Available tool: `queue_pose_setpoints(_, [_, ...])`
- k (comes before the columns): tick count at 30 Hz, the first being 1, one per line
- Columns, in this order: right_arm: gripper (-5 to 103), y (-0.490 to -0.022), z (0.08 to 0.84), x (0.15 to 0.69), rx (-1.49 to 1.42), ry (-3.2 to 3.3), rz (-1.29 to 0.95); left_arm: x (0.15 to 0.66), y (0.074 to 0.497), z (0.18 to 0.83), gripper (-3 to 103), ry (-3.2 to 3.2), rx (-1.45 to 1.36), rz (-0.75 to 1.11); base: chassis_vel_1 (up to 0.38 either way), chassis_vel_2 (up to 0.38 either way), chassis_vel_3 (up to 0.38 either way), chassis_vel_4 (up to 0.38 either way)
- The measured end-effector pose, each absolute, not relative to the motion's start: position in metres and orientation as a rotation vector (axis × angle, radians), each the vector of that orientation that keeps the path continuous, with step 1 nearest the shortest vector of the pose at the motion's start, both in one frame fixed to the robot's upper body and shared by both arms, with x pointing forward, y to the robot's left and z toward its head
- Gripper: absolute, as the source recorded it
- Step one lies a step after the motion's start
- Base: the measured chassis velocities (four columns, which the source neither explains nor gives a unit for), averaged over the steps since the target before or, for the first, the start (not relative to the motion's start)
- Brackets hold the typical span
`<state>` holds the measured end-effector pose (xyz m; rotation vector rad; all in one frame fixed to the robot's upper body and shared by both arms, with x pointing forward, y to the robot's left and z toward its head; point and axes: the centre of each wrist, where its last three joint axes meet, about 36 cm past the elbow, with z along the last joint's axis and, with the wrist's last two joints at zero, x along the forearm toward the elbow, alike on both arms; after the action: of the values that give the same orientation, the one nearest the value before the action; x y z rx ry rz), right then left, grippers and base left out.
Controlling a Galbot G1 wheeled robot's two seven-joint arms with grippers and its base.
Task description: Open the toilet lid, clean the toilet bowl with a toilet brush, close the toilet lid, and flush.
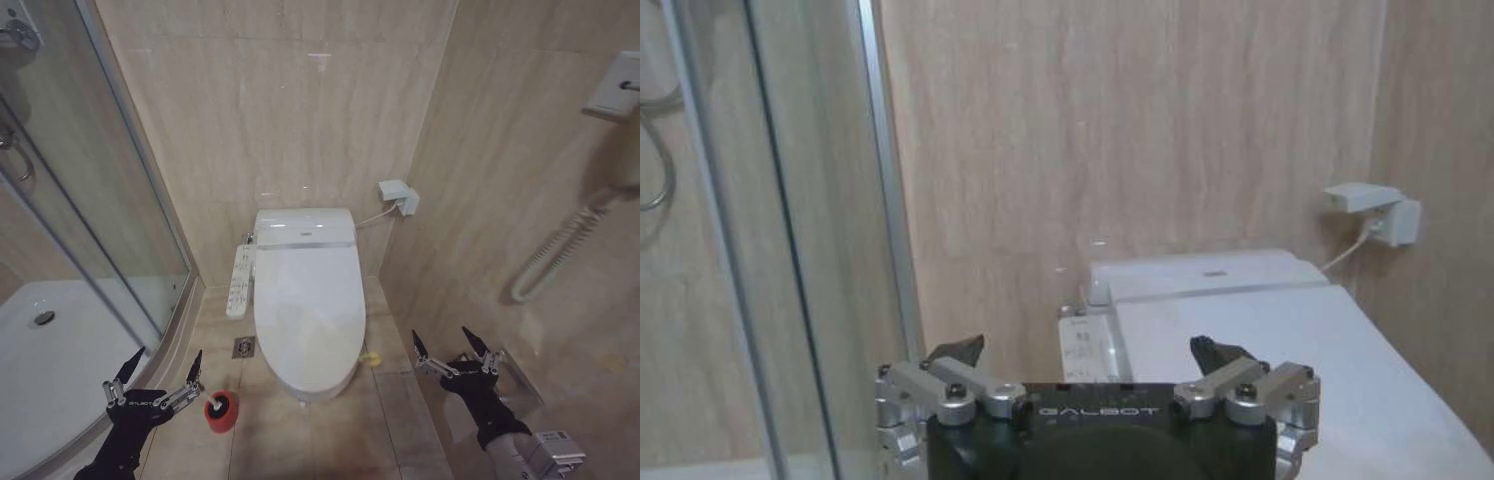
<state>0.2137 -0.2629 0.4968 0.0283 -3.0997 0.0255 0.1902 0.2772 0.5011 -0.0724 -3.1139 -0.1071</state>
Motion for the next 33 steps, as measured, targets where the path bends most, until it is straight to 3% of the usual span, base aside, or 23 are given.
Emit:
queue_pose_setpoints(22, [100,-0.2628,0.4968,0.2137,0.028,-3.100,0.025,0.1902,0.2772,0.5011,100,-3.114,-0.072,-0.107,0.224,-0.220,-0.213,0.218])
queue_pose_setpoints(33, [100,-0.2628,0.4968,0.2137,0.028,-3.100,0.025,0.1902,0.2771,0.5011,100,-3.114,-0.072,-0.107,0.056,-0.041,-0.057,0.055])
